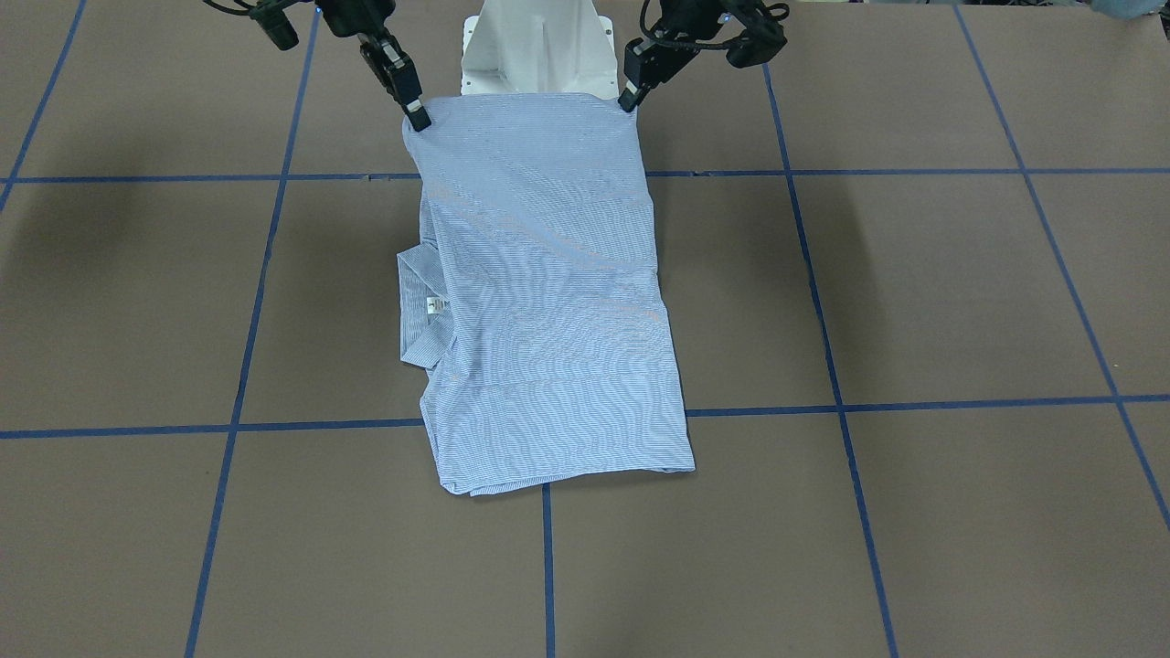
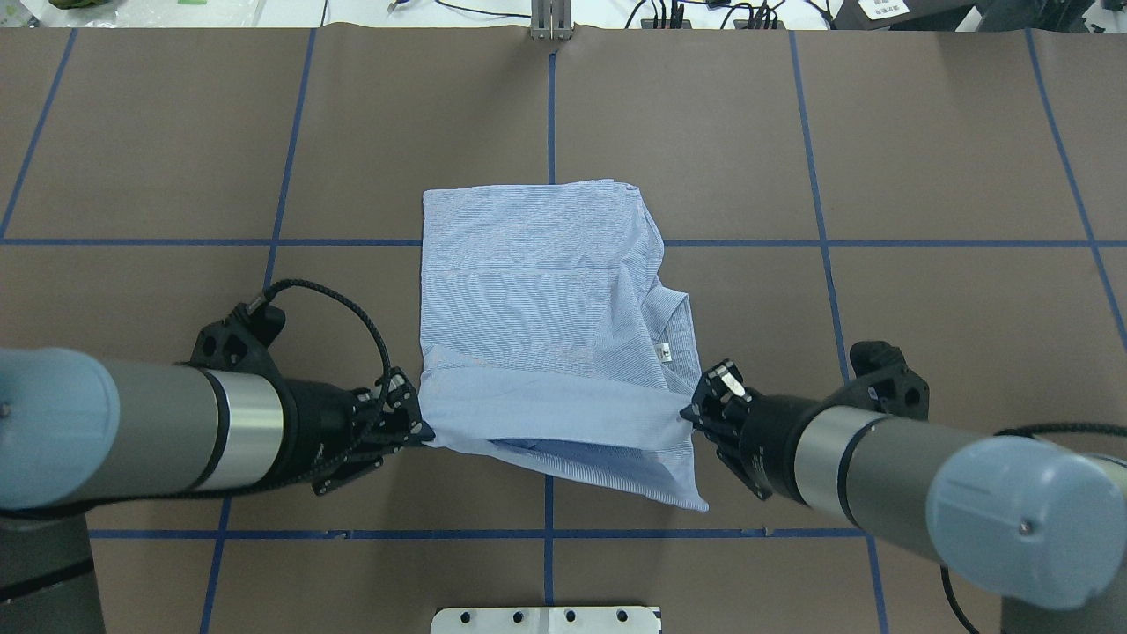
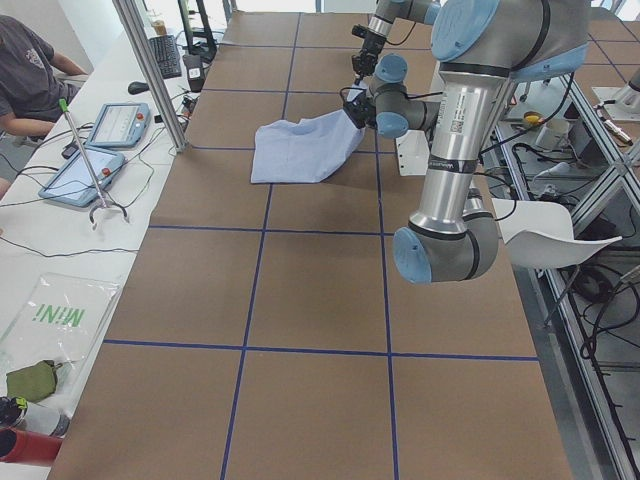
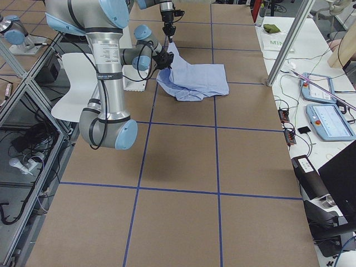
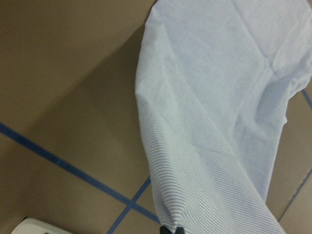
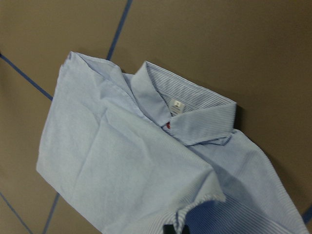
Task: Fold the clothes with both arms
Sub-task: 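Lift the near edge and fold it over toward the collar with both grippers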
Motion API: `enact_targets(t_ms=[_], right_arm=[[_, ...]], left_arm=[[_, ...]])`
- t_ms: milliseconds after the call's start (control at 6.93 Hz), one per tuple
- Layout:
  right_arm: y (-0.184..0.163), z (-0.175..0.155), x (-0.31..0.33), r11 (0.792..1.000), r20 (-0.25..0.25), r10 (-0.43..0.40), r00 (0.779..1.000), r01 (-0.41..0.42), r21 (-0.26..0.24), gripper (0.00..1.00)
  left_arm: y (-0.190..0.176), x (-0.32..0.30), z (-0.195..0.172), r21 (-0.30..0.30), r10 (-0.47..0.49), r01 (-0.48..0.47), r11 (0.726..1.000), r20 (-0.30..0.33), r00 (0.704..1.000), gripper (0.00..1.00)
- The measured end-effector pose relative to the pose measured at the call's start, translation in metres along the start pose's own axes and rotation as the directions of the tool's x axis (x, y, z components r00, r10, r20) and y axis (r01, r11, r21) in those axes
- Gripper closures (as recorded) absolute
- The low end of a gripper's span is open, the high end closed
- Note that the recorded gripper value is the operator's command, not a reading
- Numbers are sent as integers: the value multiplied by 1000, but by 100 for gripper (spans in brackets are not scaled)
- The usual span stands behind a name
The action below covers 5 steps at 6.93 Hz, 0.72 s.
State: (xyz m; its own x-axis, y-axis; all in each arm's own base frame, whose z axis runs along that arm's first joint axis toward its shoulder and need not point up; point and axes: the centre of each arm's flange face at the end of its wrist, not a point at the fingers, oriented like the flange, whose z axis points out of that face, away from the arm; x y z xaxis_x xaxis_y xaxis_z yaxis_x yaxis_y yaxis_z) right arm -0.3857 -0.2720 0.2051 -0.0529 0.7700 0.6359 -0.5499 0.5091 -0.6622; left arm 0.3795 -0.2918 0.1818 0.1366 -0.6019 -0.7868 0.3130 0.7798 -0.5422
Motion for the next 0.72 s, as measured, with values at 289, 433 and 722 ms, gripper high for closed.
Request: enact_targets(t_ms=[289, 433, 722], right_arm=[[-30, 30, -75, 997, -2, 70, 998, -70, 41, 100], [-41, 33, -94, 995, -13, 91, 996, -91, 49, 100], [-42, 19, -103, 993, -33, 113, 993, -111, 41, 100]], left_arm=[[-49, 30, 0, 47, 4, -4, 999, -7, 1000, 100], [-61, 39, 7, 58, 4, -3, 998, -6, 1000, 100], [-62, 45, 7, 34, 5, -5, 999, 1, 1000, 100]])
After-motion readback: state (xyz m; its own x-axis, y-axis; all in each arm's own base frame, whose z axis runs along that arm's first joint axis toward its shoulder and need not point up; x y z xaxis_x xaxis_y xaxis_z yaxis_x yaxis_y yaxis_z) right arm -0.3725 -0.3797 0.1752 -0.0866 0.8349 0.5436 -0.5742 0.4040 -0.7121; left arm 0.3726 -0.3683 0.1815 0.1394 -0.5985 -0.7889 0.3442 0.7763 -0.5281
